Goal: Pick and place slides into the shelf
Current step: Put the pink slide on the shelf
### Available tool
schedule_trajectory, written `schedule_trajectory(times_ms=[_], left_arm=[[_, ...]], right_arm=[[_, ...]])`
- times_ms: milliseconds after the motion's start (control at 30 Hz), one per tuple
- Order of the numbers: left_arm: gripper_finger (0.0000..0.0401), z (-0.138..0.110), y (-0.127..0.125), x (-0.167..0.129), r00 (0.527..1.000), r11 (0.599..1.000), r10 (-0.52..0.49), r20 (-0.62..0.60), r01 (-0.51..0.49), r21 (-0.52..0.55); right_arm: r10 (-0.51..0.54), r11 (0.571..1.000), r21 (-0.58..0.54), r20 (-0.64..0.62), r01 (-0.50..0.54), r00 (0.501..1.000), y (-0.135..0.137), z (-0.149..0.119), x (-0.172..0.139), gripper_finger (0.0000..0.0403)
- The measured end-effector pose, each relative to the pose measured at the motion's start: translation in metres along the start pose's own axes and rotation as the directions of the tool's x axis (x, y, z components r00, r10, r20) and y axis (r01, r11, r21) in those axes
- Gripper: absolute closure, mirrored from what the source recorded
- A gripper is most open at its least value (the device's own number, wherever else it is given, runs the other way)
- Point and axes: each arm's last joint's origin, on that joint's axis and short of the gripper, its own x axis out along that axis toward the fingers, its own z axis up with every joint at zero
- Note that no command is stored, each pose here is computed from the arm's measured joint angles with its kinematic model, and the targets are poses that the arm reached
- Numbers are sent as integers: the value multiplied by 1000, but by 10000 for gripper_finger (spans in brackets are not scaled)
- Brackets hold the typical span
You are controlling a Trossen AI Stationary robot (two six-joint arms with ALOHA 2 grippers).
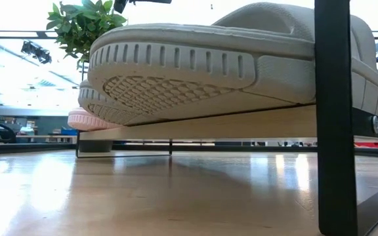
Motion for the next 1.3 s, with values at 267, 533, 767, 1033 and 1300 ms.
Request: schedule_trajectory(times_ms=[267,533,767,1033,1300], left_arm=[[321,0,0,0,1000,1000,0,0,0,10],[324,0,0,0,1000,1000,0,0,0,11],[326,0,0,0,1000,1000,0,0,0,14],[325,0,0,0,1000,1000,0,0,0,14],[332,0,0,0,1000,1000,1,0,-1,17]], right_arm=[[-5,993,114,-45,10,999,-23,0,11,373],[13,997,73,2,-14,1000,-16,23,1,373],[65,997,50,-1,-65,998,-3,39,-12,373],[39,997,73,-60,-35,997,-9,29,-7,373],[-21,994,104,-103,32,994,-30,25,13,373]])
